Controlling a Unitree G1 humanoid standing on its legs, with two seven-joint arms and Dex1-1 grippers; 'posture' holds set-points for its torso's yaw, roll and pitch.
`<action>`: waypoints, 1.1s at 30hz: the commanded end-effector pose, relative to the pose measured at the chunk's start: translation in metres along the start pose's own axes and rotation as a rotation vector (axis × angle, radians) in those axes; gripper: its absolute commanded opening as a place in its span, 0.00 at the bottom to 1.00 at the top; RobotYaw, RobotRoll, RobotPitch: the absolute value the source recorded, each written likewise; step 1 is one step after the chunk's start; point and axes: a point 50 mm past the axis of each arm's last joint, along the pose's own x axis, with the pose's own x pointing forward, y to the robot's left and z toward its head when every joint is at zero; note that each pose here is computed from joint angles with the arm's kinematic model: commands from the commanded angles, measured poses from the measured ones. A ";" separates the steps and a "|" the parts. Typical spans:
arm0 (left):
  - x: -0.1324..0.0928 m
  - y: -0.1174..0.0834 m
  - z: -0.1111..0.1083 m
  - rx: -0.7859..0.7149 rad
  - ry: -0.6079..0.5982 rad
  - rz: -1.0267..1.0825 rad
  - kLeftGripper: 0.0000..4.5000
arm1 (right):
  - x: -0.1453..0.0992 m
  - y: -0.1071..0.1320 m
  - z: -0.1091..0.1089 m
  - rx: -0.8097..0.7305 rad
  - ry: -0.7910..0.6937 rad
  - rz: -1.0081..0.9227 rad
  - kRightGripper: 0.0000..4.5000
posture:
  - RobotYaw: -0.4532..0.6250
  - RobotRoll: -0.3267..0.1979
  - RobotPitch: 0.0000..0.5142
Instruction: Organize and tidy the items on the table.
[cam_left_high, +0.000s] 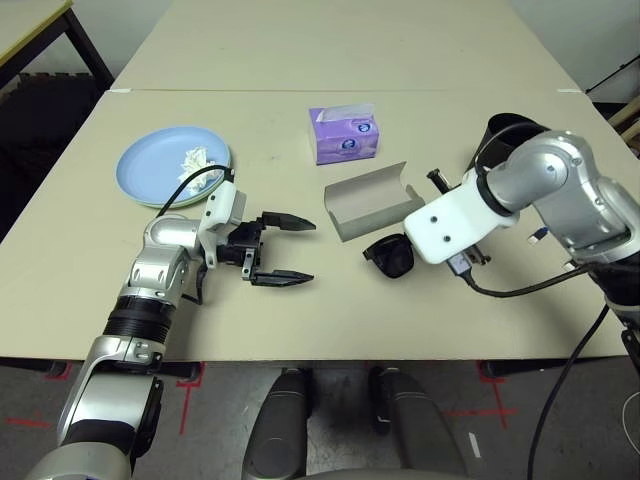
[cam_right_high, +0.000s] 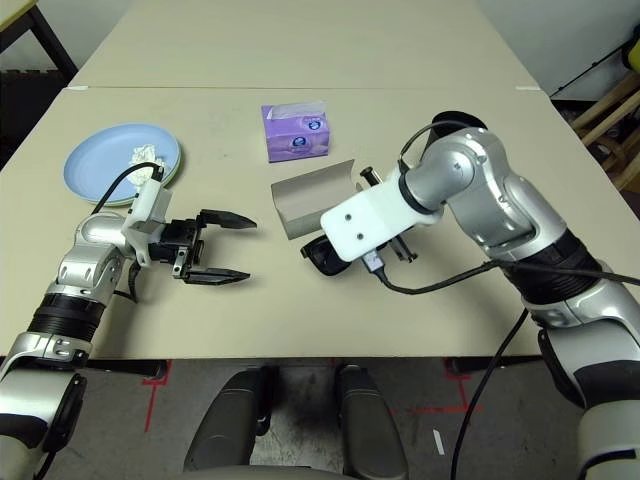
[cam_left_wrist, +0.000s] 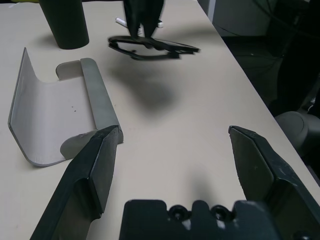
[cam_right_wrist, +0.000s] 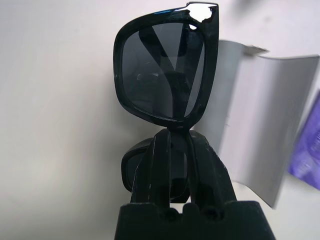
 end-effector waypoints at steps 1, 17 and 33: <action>0.000 0.000 0.001 0.002 0.011 -0.013 1.00 | 0.001 -0.007 -0.002 -0.027 0.022 -0.048 0.07 | 0.54 0.62 0.33; -0.002 0.000 0.001 0.000 0.020 -0.017 1.00 | 0.024 -0.027 -0.002 -0.071 0.072 -0.150 0.07 | 0.54 0.62 0.34; 0.000 0.000 0.001 0.002 0.016 -0.020 1.00 | 0.031 -0.037 -0.012 0.046 0.123 -0.118 0.07 | 0.54 0.62 0.33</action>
